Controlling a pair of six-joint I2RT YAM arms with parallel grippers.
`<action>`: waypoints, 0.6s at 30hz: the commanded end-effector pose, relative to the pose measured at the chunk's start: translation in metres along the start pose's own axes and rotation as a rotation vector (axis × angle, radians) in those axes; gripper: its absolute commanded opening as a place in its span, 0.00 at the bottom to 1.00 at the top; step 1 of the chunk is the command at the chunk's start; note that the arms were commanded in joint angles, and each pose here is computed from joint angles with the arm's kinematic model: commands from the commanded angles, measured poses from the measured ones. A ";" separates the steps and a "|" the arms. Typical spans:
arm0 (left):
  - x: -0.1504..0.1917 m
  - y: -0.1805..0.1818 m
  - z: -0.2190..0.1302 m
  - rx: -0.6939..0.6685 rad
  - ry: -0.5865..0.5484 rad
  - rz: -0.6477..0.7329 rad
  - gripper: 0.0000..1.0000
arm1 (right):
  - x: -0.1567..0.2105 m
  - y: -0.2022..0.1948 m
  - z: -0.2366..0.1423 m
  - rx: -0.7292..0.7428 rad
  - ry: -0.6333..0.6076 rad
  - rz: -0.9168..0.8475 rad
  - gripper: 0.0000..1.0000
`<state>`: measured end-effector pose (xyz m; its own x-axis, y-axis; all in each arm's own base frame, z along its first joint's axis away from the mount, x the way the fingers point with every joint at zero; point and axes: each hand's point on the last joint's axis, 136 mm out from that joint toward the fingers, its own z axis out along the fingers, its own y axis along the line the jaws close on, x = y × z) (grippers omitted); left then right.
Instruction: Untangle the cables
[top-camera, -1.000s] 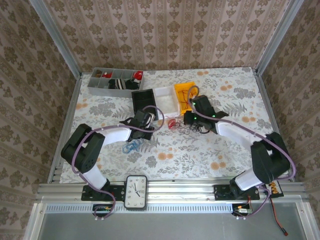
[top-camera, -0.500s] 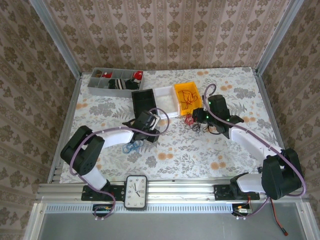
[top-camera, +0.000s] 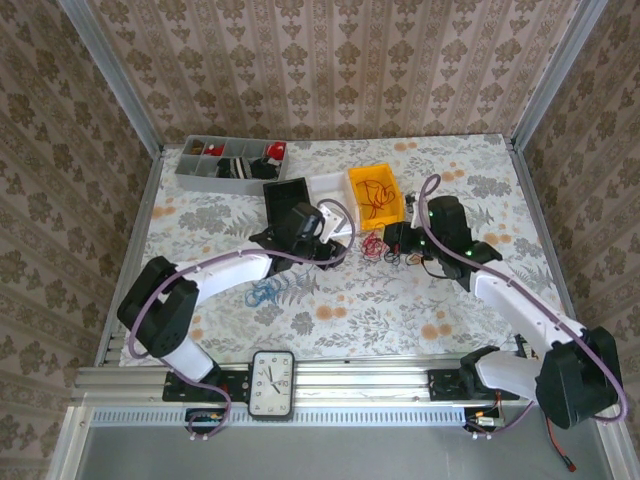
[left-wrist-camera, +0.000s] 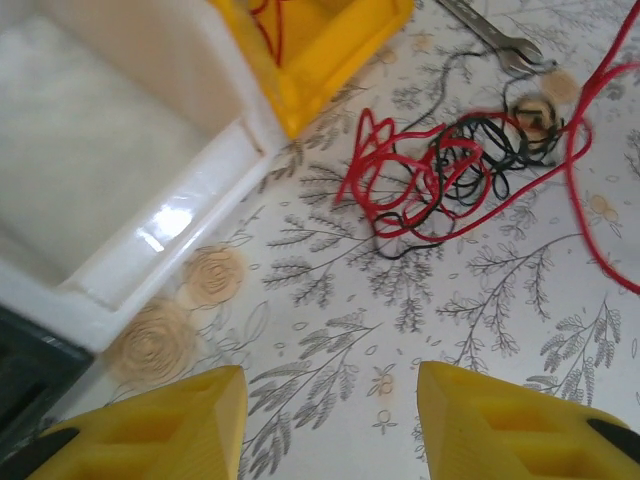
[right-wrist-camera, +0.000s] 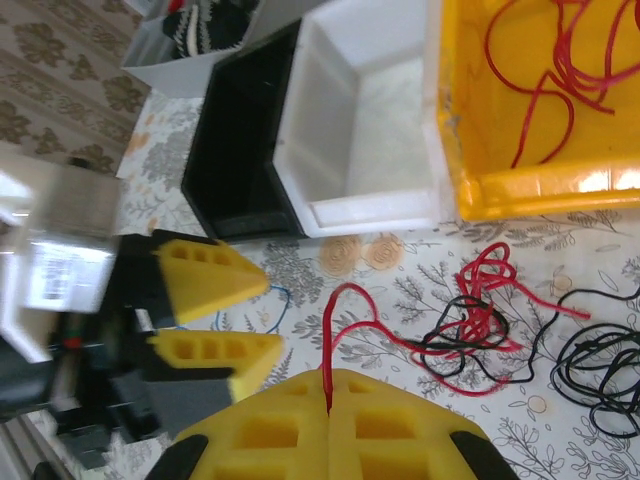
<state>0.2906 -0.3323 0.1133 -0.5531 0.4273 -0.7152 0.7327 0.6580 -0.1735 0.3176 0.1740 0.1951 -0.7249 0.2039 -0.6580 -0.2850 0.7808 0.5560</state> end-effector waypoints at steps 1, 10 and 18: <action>-0.008 -0.012 0.011 0.053 -0.013 0.066 0.47 | -0.005 0.019 -0.018 -0.052 -0.014 -0.064 0.00; -0.024 -0.048 0.034 0.221 -0.075 0.170 0.48 | -0.004 0.038 -0.027 -0.145 0.013 -0.030 0.00; -0.029 -0.074 0.042 0.352 -0.079 0.211 0.52 | -0.021 0.036 -0.032 -0.162 -0.050 0.025 0.00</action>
<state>0.2760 -0.4004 0.1019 -0.4205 0.4883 -0.7647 0.8857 0.4037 -0.2293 0.3003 0.1788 0.2213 -0.7305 0.2153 -0.6481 -0.3412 0.7069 0.6195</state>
